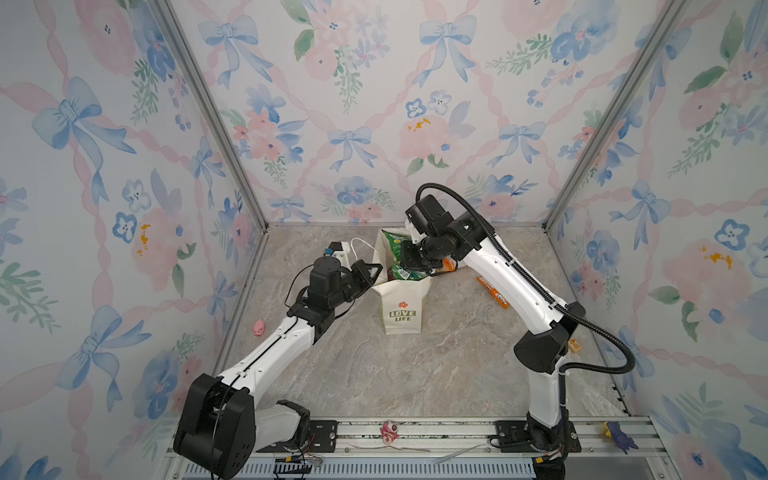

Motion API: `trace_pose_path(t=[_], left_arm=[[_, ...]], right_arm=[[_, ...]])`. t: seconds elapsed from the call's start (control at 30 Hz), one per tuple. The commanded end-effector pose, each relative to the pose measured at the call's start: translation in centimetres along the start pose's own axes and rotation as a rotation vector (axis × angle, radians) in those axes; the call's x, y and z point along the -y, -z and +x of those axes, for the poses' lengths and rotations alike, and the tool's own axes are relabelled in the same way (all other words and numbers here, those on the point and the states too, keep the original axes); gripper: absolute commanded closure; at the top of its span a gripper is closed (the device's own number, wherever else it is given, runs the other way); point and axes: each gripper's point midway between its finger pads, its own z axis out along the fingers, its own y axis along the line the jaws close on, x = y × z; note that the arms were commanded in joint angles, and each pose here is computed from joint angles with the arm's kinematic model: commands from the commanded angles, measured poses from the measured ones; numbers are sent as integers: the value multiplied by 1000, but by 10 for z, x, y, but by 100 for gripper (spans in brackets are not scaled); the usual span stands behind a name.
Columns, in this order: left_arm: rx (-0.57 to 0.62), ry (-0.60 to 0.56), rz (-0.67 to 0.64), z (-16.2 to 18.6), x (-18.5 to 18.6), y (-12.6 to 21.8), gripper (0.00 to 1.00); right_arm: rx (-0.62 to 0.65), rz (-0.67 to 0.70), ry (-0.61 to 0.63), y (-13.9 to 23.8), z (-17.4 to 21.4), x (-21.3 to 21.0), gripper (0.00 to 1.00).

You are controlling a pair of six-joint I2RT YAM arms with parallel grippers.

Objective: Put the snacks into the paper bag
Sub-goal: 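Lower the green Spring Tea packet down into the bag with the right gripper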

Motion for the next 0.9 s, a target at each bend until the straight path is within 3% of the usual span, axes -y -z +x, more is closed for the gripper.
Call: trace_pose_path(t=[0.0,0.3,0.53,0.87], left_arm=[[75,-36,88,-15,27,10,100],[74,-37,89,-15,28,10,100],[78,-38,92,-15,29,11,100],[75,-39,90,-15,29,9,100]], right_arm=[[25,8,-6,11,-4,0,92],[4,24,-7,8,1,4,86],[11,31,-7,8,-2,5,76],[11,22,-11,5,-6,7,74]])
